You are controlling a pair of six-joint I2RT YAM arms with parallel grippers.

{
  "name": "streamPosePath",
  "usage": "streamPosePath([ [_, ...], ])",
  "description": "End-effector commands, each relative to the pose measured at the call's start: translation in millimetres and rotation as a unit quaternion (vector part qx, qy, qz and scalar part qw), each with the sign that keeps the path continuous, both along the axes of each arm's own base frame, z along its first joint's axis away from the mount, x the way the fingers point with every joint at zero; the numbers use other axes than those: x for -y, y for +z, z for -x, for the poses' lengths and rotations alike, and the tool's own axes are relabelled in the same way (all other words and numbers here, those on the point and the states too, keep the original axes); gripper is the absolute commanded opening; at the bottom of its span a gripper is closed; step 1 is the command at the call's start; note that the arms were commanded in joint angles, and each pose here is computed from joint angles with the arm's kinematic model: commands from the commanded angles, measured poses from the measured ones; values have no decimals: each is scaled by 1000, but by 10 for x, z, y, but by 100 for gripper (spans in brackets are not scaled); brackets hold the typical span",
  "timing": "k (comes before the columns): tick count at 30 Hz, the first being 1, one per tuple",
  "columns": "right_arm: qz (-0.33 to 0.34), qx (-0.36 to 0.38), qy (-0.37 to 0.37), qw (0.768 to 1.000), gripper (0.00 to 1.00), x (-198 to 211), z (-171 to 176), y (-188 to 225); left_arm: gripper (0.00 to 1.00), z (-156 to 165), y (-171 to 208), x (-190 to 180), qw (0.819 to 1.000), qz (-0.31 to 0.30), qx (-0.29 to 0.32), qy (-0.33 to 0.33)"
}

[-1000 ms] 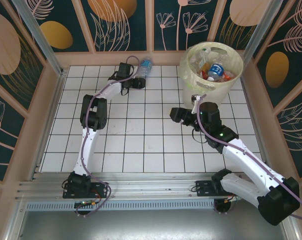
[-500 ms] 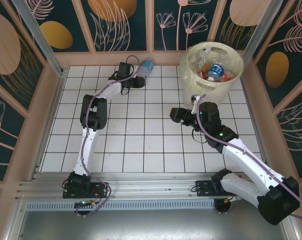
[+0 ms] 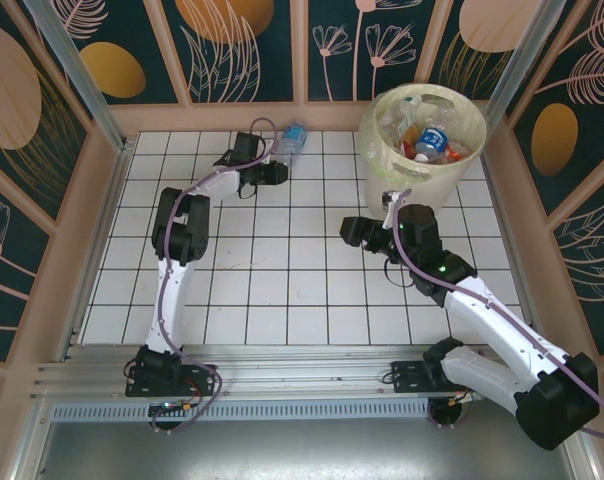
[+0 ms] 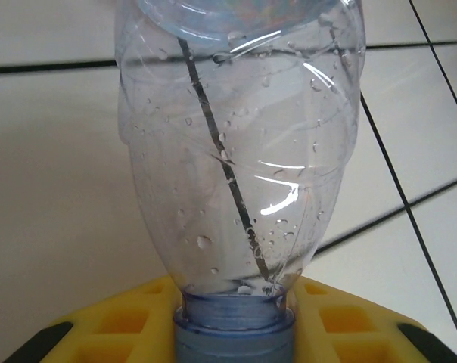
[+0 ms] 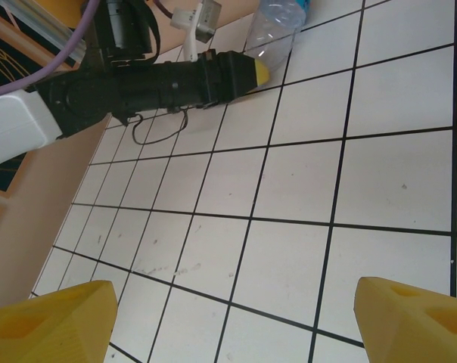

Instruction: Put the plastic bottles in the bin

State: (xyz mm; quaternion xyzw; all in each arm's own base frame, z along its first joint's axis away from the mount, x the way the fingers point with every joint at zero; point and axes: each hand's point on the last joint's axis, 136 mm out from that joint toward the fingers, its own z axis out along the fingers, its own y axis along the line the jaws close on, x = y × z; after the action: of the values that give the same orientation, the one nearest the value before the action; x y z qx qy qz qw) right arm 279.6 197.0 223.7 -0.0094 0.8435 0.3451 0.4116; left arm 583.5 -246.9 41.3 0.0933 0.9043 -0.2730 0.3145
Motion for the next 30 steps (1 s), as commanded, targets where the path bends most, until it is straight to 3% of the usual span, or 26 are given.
streamPosePath([
  [1,-11,-4,-2,1000,83,-46,-34,33,34,119,342,112,999,23,20,-9],
  [5,-23,-14,-2,1000,83,-100,-78,-38,35,375,274,153,999,31,-6,-7],
  [22,-35,-39,-9,999,82,-172,-174,-217,41,2159,107,258,998,28,-53,-13],
  [30,-31,-39,-9,999,82,-161,-162,-227,41,2587,62,84,998,8,-61,-11],
])
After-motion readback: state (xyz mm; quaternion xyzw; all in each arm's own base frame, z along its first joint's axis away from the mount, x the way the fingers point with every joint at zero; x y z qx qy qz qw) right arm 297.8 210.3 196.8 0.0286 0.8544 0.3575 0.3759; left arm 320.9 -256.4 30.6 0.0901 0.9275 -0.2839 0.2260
